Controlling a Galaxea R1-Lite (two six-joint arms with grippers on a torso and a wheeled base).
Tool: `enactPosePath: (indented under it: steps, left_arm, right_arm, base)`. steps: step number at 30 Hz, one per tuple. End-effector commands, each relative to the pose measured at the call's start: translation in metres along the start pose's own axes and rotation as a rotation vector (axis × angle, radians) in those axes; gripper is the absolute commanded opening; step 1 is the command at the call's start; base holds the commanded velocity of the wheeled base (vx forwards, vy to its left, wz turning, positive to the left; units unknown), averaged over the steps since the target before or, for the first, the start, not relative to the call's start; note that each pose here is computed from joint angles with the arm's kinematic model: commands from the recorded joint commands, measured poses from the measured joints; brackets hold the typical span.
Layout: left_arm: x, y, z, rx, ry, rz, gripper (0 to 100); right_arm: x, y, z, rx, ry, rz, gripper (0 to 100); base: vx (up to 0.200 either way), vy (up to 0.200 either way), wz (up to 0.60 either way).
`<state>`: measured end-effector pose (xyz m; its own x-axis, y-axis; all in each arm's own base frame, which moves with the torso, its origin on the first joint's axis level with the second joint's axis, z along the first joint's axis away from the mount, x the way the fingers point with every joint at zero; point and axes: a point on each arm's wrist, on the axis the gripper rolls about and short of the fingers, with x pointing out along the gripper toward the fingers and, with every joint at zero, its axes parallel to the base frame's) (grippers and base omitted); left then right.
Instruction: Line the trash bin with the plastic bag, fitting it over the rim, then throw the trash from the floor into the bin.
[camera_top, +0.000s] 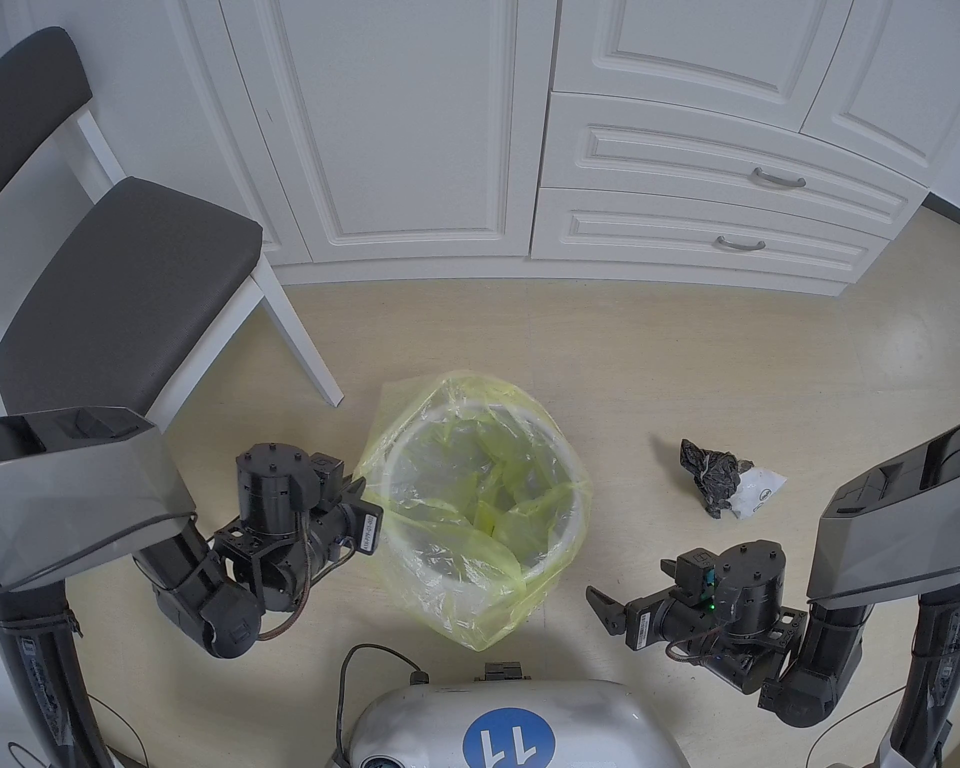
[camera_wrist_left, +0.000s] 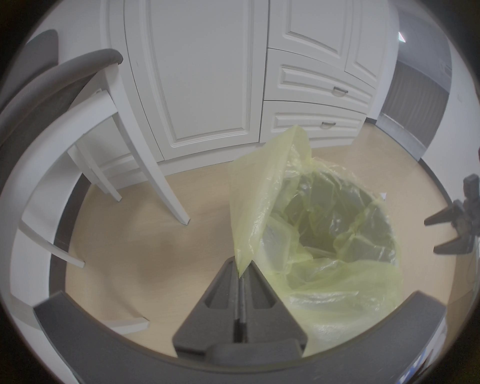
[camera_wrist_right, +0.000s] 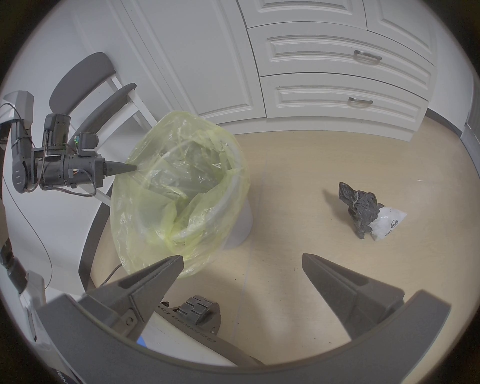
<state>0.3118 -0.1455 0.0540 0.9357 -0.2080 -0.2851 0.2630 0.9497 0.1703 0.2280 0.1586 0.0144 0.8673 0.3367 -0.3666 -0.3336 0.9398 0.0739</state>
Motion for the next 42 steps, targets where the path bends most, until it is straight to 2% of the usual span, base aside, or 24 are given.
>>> enactPosePath:
  steps: [1,13,15,18,21,28,32,37,38,42]
  left_arm:
    - [-0.013,0.013,0.002,0.032,0.004,0.009,0]
    - [-0.004,0.011,-0.021,0.067,0.112,-0.027,0]
    - [0.01,0.005,-0.041,0.064,0.145,-0.058,0]
    - [0.028,-0.001,-0.062,0.067,0.178,-0.058,0]
    - [0.04,0.0,-0.072,0.06,0.175,-0.046,0]
    - [0.053,0.009,-0.072,-0.005,0.147,-0.019,0]
    - [0.05,0.025,-0.065,-0.041,0.127,-0.024,0]
    - [0.039,0.034,-0.053,-0.072,0.092,-0.097,0]
    - [0.034,0.034,-0.047,-0.113,0.065,-0.154,0]
    - [0.026,0.034,-0.038,-0.215,-0.026,-0.253,0]
  right_arm:
    - [-0.002,0.0,0.0,-0.005,-0.009,-0.005,100]
    - [-0.004,-0.002,-0.003,-0.012,0.007,-0.011,100]
    - [-0.004,-0.001,-0.002,-0.011,0.004,-0.01,100]
    - [-0.006,0.0,-0.001,-0.014,-0.002,-0.004,100]
    - [-0.013,0.004,0.003,-0.033,-0.015,0.016,100]
    - [-0.017,0.007,0.008,-0.065,-0.035,0.029,100]
    - [-0.027,0.007,0.023,-0.06,-0.096,0.022,100]
    - [-0.033,0.005,0.031,-0.067,-0.138,-0.043,100]
    - [-0.035,0.003,0.035,-0.073,-0.156,-0.082,100]
    - [-0.033,0.001,0.05,-0.061,-0.215,-0.15,100]
  base:
    - [0.0,0.0,0.0]
    - [0.0,0.0,0.0]
    - [0.0,0.0,0.0]
    - [0.0,0.0,0.0]
    - [0.0,0.0,0.0]
    - [0.0,0.0,0.0]
    - [0.0,0.0,0.0]
    - [0.0,0.0,0.0]
    - [0.0,0.0,0.0]
    - [0.0,0.0,0.0]
